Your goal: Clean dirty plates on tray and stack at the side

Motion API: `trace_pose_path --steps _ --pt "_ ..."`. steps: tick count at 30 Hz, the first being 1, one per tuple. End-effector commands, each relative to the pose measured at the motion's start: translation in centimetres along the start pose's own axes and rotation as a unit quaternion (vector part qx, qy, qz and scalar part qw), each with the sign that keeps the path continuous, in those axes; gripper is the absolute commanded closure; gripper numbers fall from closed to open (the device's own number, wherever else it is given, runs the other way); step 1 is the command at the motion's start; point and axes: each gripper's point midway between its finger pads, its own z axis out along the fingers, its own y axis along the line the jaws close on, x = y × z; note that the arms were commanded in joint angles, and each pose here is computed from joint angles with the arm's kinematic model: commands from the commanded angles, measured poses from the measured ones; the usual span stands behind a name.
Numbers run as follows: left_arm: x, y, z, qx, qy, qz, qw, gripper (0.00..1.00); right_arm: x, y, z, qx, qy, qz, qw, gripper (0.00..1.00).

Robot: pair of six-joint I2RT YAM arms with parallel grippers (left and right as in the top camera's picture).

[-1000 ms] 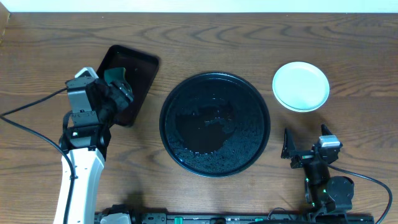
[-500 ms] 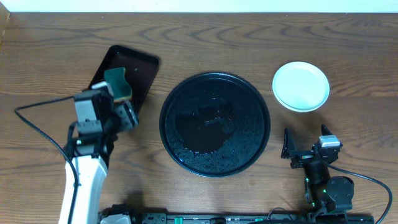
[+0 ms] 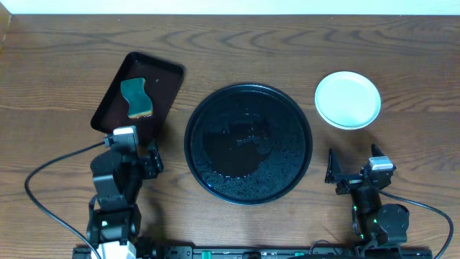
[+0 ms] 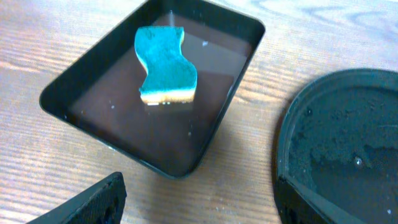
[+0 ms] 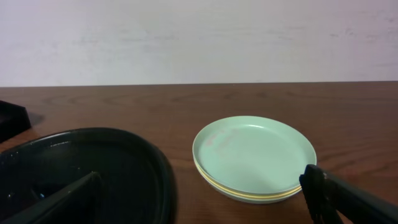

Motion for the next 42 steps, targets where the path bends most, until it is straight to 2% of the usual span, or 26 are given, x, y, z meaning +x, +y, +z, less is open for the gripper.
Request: trace_pose_path --steps 1,9,26,42 --pt "0.0 0.0 -0.4 0.001 -0.035 0.023 0.999 0.23 0.0 -0.3 0.0 0.005 -0.001 -0.004 1.0 0.01" --pt "-0.4 -0.2 -1.6 0.001 -0.086 0.054 0.995 0.23 0.0 -0.3 0.0 0.005 -0.001 -0.004 1.0 0.01" --pt "-2.3 -0.4 -3.5 0.002 -0.225 0.066 0.972 0.23 0.0 -0.3 0.0 0.005 -0.001 -0.004 1.0 0.01" --pt "-3.1 0.1 -4.7 -0.017 -0.283 0.063 0.957 0.23 0.0 -0.3 0.0 0.005 -0.001 -0.004 1.0 0.01"
